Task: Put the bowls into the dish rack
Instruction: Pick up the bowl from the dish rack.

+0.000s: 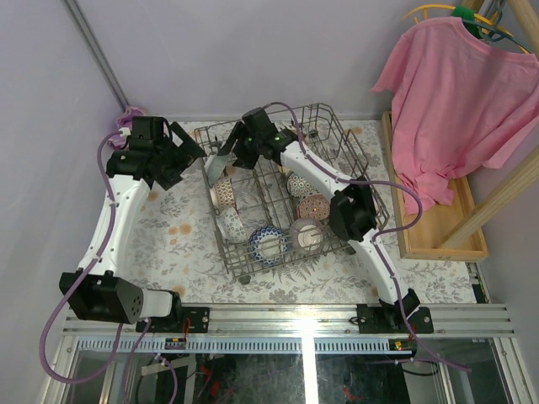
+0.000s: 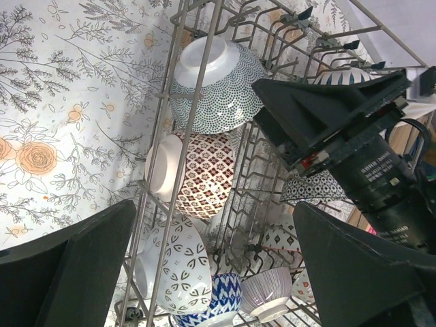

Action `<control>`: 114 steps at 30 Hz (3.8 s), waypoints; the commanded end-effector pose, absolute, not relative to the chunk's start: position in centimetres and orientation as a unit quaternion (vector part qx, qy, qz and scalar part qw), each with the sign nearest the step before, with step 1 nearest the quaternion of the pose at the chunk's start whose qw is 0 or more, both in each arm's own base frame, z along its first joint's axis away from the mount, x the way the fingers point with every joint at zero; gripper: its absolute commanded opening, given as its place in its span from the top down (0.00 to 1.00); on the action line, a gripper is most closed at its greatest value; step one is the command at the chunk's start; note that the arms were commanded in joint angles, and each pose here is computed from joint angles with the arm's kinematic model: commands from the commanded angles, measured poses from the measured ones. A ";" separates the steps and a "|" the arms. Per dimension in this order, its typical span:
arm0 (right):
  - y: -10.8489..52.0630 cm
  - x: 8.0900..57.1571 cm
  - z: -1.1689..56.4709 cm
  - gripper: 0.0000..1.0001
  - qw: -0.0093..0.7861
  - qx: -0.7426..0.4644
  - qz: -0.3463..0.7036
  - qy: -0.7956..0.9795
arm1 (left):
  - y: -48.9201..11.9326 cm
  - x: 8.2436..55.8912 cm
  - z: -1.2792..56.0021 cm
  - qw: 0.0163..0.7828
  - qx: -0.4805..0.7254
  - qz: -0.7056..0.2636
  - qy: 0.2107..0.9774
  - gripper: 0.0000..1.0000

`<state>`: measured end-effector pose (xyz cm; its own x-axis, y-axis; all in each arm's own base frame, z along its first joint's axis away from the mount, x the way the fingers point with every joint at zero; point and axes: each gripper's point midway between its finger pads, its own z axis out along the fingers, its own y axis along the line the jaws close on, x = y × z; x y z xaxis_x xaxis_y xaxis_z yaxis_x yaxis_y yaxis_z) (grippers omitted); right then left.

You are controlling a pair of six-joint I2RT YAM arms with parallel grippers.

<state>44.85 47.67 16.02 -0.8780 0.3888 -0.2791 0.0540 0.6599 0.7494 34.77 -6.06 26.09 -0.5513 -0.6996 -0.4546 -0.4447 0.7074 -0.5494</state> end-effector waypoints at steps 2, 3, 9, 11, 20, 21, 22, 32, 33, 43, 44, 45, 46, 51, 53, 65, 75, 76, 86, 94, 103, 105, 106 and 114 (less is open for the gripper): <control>49.5 45.3 17.0 0.35 0.218 0.126 0.435 0.865 | -6.3 35.4 26.5 0.343 -0.318 -0.204 0.860 0.00; 49.8 45.4 17.2 0.37 0.220 0.125 0.443 0.860 | -6.3 35.5 26.4 0.344 -0.317 -0.202 0.861 0.01; 51.1 46.1 19.1 0.39 0.237 0.112 0.491 0.831 | -5.9 35.5 26.3 0.343 -0.317 -0.194 0.863 0.00; 51.5 46.1 19.5 0.48 0.236 0.109 0.502 0.825 | -5.8 35.6 26.4 0.344 -0.318 -0.192 0.862 0.01; 51.7 45.0 19.9 0.96 0.226 0.082 0.527 0.815 | -5.7 35.9 26.0 0.339 -0.322 -0.191 0.863 0.01; 51.7 45.0 20.3 0.99 0.228 0.077 0.533 0.811 | -5.7 35.9 25.9 0.338 -0.324 -0.190 0.863 0.01; 51.7 45.0 20.6 1.00 0.228 0.072 0.540 0.807 | -5.6 36.0 25.9 0.339 -0.324 -0.189 0.863 0.01; 51.5 45.2 24.1 1.00 0.215 0.022 0.624 0.751 | -5.4 35.9 25.9 0.342 -0.326 -0.184 0.862 0.01; 51.6 45.2 24.1 1.00 0.212 0.017 0.629 0.747 | -5.4 35.8 26.0 0.342 -0.325 -0.183 0.862 0.01; 51.6 44.9 23.1 1.00 0.178 -0.031 0.662 0.727 | -5.1 35.4 26.3 0.345 -0.325 -0.177 0.863 0.02; 51.4 44.7 23.1 1.00 0.178 -0.036 0.660 0.729 | -5.1 35.2 26.3 0.344 -0.325 -0.176 0.863 0.03; 51.2 44.7 23.1 1.00 0.177 -0.038 0.662 0.728 | -5.1 35.2 26.3 0.343 -0.324 -0.176 0.864 0.03; 51.0 44.5 23.2 1.00 0.177 -0.040 0.667 0.723 | -5.1 35.1 26.3 0.343 -0.325 -0.175 0.864 0.03; 50.8 44.1 23.4 1.00 0.163 -0.059 0.680 0.713 | -5.2 34.9 26.3 0.342 -0.325 -0.177 0.864 0.03; 50.9 44.1 23.2 1.00 0.153 -0.062 0.685 0.709 | -5.1 34.8 26.4 0.342 -0.325 -0.177 0.864 0.04; 51.2 44.6 19.1 0.98 0.129 -0.063 0.666 0.732 | -5.0 34.0 26.8 0.344 -0.316 -0.172 0.867 0.04; 51.4 45.3 16.0 0.92 0.117 -0.046 0.643 0.755 | -5.2 33.8 27.0 0.344 -0.310 -0.177 0.869 0.05; 51.4 45.4 15.7 0.92 0.117 -0.045 0.641 0.757 | -5.3 33.8 26.9 0.343 -0.310 -0.177 0.869 0.05; 52.0 45.3 13.5 0.89 0.108 -0.037 0.629 0.769 | -5.3 33.7 26.3 0.336 -0.308 -0.174 0.873 0.05; 52.6 44.3 11.8 0.85 0.084 -0.038 0.627 0.774 | -5.3 33.7 26.0 0.333 -0.310 -0.173 0.874 0.05; 53.1 43.4 15.6 0.97 0.098 -0.058 0.682 0.722 | -5.3 33.8 25.6 0.331 -0.312 -0.172 0.874 0.06; 53.1 43.4 16.5 0.96 0.101 -0.061 0.691 0.713 | -5.2 33.8 25.3 0.328 -0.313 -0.169 0.875 0.06; 53.2 43.4 16.8 0.96 0.103 -0.063 0.693 0.710 | -5.2 33.8 25.2 0.327 -0.314 -0.169 0.875 0.06; 52.5 42.7 22.2 0.97 0.134 -0.098 0.693 0.701 | -5.2 34.3 24.9 0.327 -0.322 -0.168 0.873 0.06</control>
<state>44.60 51.73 23.22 -0.9304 0.1250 -0.3445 -0.3504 -0.0281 0.9362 33.97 -5.15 24.93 -0.5781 -0.6732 -0.4610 -0.4616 0.7358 -0.4956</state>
